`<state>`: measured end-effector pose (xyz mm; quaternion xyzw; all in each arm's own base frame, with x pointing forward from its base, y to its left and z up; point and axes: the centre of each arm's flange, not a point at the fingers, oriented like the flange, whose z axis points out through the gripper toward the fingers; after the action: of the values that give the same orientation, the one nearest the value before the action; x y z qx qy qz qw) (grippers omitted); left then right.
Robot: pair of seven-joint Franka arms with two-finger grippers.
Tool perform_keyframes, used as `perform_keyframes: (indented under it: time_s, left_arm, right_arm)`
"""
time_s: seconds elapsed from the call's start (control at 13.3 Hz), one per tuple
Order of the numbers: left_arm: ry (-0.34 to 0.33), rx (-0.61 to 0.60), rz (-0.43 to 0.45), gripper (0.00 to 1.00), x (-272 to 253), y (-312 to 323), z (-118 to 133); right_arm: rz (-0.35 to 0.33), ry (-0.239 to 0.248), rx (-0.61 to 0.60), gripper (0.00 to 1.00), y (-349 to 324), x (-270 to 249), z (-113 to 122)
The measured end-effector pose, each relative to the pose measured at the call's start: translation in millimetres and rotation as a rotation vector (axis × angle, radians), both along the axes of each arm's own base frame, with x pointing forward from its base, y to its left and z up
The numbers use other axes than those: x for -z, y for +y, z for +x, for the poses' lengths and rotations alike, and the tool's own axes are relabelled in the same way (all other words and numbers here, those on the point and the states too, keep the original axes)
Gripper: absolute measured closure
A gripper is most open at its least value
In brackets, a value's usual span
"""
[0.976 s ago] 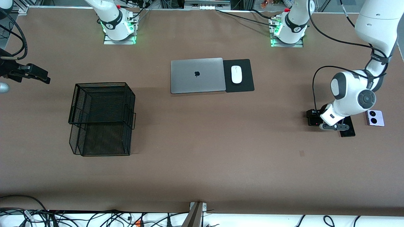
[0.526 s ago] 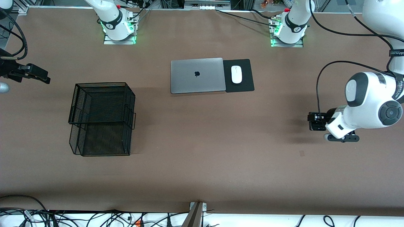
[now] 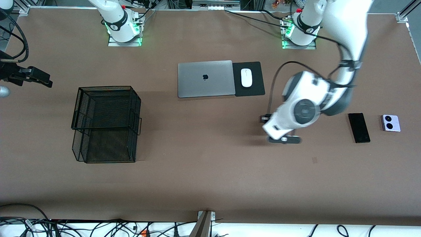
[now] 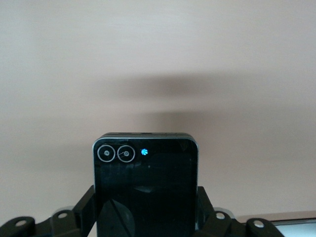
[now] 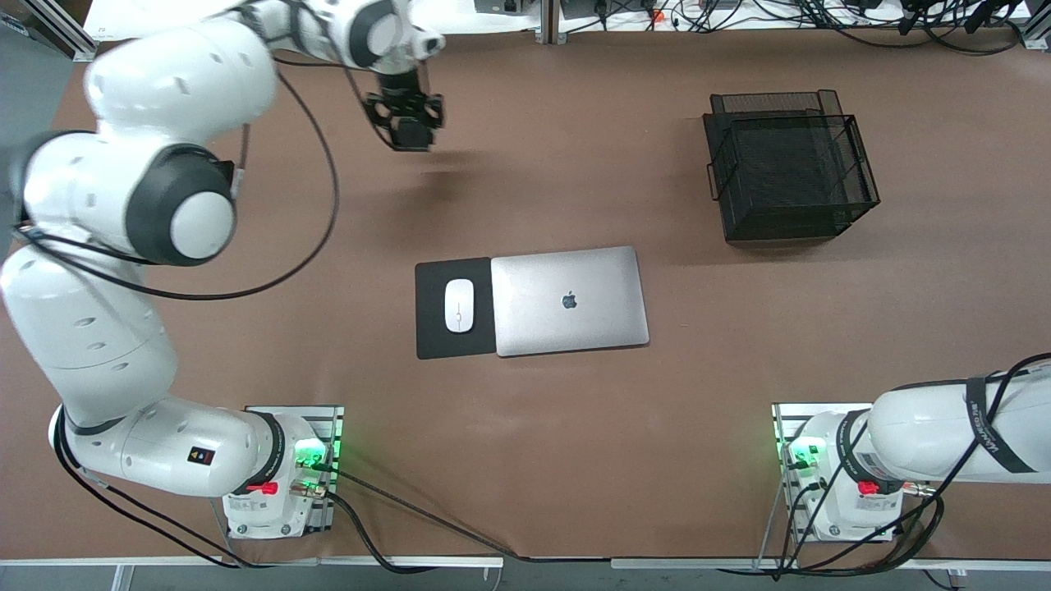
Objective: Place phones with both arms
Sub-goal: 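Carry the flip phone beside the laptop and release it with the left gripper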
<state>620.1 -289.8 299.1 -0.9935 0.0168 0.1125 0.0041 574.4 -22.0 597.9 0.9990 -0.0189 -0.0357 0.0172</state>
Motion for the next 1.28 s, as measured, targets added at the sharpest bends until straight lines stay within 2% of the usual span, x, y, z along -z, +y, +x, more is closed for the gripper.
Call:
perform_keyframes:
  time_s: [0.3,0.45,1.05,1.2,1.28]
  left_arm:
    - [-0.098,-0.039,-0.046,0.19,63.8,-115.3,-32.7]
    - [-0.123,-0.073,-0.057,0.19,91.0,-150.9,-53.0]
    - [-0.129,-0.071,-0.058,0.19,131.3,-170.6,-69.5]
    - [-0.134,-0.073,-0.062,0.03,128.4,-172.6,-68.3]
    - [-0.139,-0.077,-0.065,0.00,125.4,-173.0,-66.4]
  right_arm:
    - [0.000,0.000,0.000,0.00,0.0,0.1,0.0]
    - [0.000,0.000,0.000,0.00,0.1,0.0,0.0]
    - [0.001,0.007,-0.002,0.00,1.1,4.2,1.9]
    - [0.001,0.009,-0.007,0.00,3.7,5.0,2.4]
    - [0.001,0.012,-0.011,0.00,5.9,6.8,3.2]
